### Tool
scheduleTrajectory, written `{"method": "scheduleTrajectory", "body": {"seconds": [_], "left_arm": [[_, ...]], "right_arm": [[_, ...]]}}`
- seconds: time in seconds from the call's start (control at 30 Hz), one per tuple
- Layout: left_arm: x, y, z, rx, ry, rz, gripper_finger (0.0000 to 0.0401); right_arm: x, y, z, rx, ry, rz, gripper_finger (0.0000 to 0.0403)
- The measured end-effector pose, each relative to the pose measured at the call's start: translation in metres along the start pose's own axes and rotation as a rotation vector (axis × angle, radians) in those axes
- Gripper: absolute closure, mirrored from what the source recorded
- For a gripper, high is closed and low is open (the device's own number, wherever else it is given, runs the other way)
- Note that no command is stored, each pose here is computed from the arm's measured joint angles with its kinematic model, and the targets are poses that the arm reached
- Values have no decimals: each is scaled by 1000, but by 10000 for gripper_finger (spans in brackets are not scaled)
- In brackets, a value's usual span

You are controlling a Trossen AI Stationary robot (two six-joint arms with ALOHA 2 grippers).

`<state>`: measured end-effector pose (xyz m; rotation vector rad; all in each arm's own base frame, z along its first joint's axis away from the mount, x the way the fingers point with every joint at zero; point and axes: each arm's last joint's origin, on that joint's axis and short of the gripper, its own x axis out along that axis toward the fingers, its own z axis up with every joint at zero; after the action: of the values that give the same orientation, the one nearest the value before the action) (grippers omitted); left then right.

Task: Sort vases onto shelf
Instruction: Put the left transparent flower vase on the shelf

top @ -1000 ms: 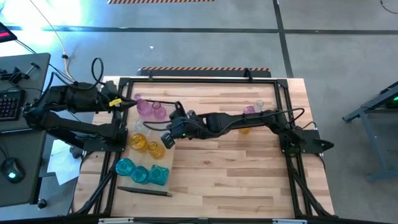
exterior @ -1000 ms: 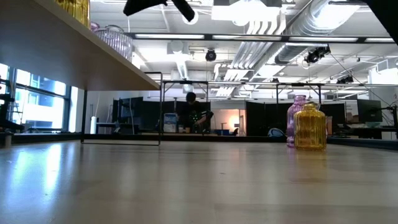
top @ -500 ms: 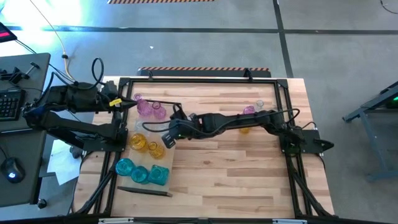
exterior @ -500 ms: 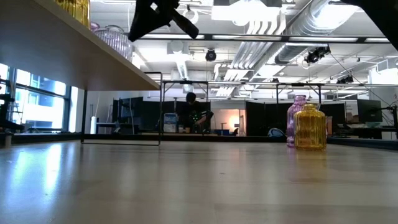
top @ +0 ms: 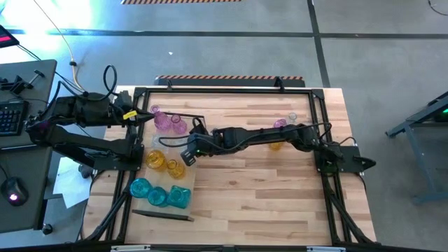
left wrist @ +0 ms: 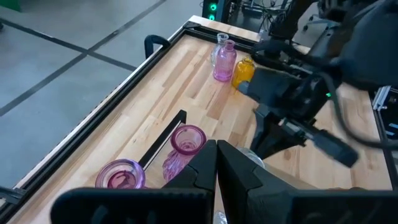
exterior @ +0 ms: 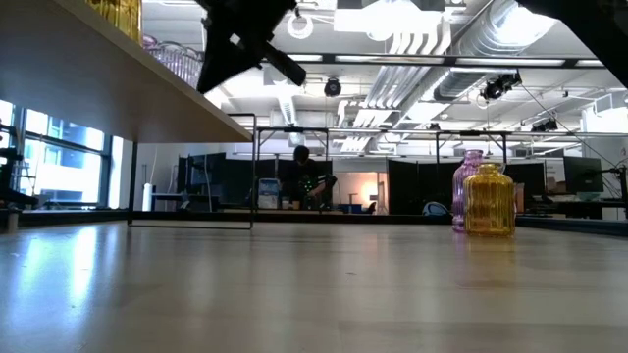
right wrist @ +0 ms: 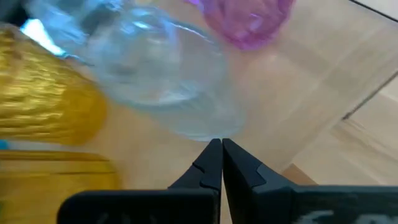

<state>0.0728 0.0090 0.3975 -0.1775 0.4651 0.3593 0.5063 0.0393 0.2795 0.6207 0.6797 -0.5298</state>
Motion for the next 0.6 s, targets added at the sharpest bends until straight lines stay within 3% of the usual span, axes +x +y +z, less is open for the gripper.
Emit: {"method": "scheduleTrajectory", "body": {"seconds": [0.6], "left_arm": [[0,0,0,-1,0,0,396]], "right_arm": [[12,-18,22,-28,-39,-12,403]]}}
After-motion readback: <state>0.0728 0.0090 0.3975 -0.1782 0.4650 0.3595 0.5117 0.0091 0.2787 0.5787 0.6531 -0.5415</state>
